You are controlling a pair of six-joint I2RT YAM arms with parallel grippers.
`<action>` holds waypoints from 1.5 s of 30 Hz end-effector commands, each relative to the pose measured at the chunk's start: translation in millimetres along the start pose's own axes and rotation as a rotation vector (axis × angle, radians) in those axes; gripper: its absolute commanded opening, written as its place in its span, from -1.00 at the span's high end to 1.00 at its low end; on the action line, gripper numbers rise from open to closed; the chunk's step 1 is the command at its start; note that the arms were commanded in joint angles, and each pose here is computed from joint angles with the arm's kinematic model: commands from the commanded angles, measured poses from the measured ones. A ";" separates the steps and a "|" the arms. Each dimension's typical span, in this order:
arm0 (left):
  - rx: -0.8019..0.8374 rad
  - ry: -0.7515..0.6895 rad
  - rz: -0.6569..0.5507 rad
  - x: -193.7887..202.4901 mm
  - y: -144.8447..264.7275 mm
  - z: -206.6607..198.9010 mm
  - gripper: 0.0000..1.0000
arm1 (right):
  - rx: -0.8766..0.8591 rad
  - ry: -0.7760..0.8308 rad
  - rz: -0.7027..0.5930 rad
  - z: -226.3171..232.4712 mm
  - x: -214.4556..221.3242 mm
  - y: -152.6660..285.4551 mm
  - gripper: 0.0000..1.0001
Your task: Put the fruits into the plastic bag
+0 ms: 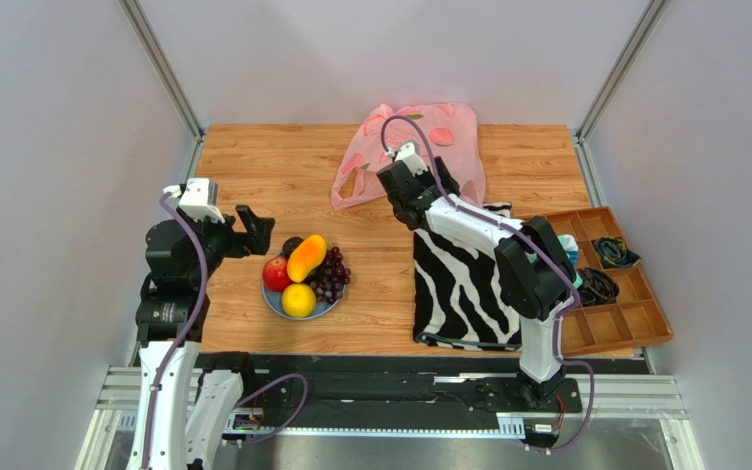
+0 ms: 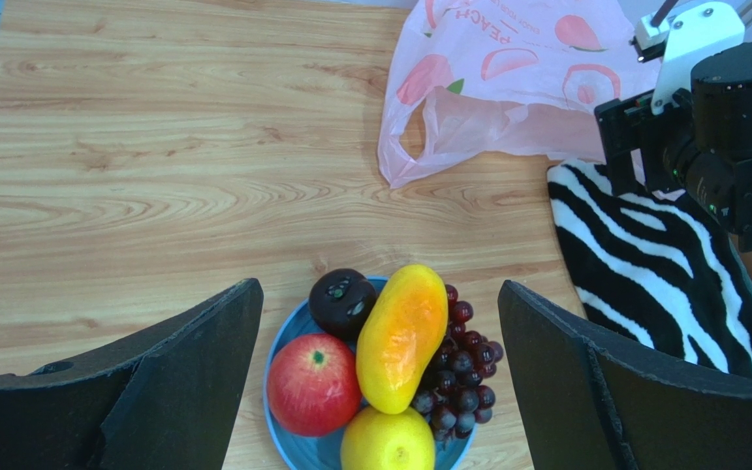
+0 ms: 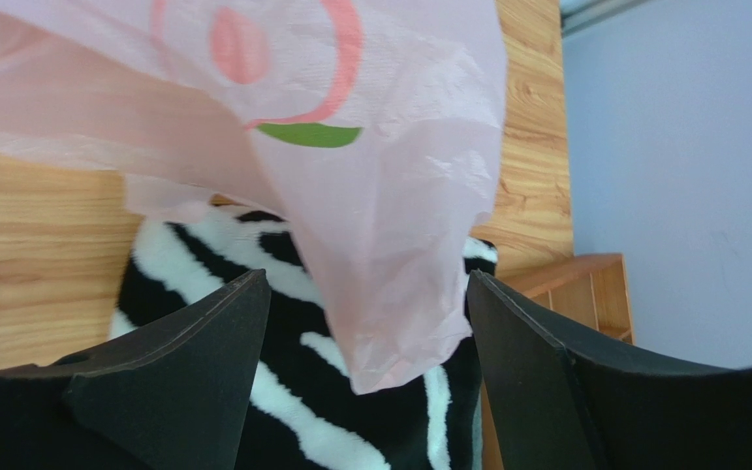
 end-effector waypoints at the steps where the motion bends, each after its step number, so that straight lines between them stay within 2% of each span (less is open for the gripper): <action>1: 0.006 -0.022 -0.021 -3.9 -1.0 -0.8 -0.98 | 0.112 -0.078 0.021 -17.0 2.2 -3.6 -0.59; 7: 0.011 -0.018 -0.017 -3.2 -1.9 -1.0 -0.98 | 0.122 -0.143 0.064 -25.5 13.4 -23.6 -0.58; 10: 0.013 -0.017 -0.014 -3.0 -2.3 -1.4 -0.98 | 0.076 -0.175 0.085 -31.7 19.0 -33.7 -0.47; 13: 0.021 -0.009 -0.006 -2.6 -4.7 -1.4 -0.98 | -0.001 -0.202 0.072 -36.0 16.4 -33.3 0.05; 14: 0.033 -0.008 -0.004 -2.6 -5.0 -2.5 -0.98 | -0.024 -0.200 0.065 -37.0 14.5 -31.3 0.36; 16: 0.042 0.002 0.005 -2.4 -8.6 -2.6 -0.98 | -0.100 -0.225 0.038 -39.7 7.5 -24.7 0.58; 17: 0.046 0.007 0.013 -2.5 -11.3 -2.4 -0.98 | -0.121 -0.233 0.033 -41.0 6.0 -22.0 0.76; 20: 0.073 0.024 0.028 -4.3 -17.5 -4.3 -0.98 | -0.212 -0.281 -0.013 -50.1 -6.5 -7.0 1.00; 27: 0.216 0.106 0.023 -20.5 -30.9 -19.6 -0.98 | -0.535 -0.467 -0.199 -84.4 -41.9 53.5 1.00; 29: 0.249 0.108 0.023 -27.5 -33.3 -23.4 -0.98 | -0.583 -0.516 -0.262 -101.0 -49.6 72.7 1.00; 34: 0.244 0.085 0.041 -39.2 -40.9 -23.6 -0.98 | -0.725 -0.614 -0.383 -122.3 -60.6 107.2 1.00; 38: 0.253 0.115 0.099 -33.9 -55.9 -20.5 -0.98 | -0.862 -0.690 -0.472 -131.2 -65.4 131.6 1.00; 45: 0.353 0.135 0.171 -17.5 -76.0 -37.5 -0.97 | -0.851 -0.775 -0.567 -154.2 -73.8 149.5 1.00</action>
Point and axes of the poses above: each gripper's point midway between its finger pads, its own y axis back along the fingers, its own z axis along the line the jaws close on, x = y × z, the point moved 9 cm from there along y, back along the fingers, and after that the axes turned 5 degrees about y, right-handed, at the moved point
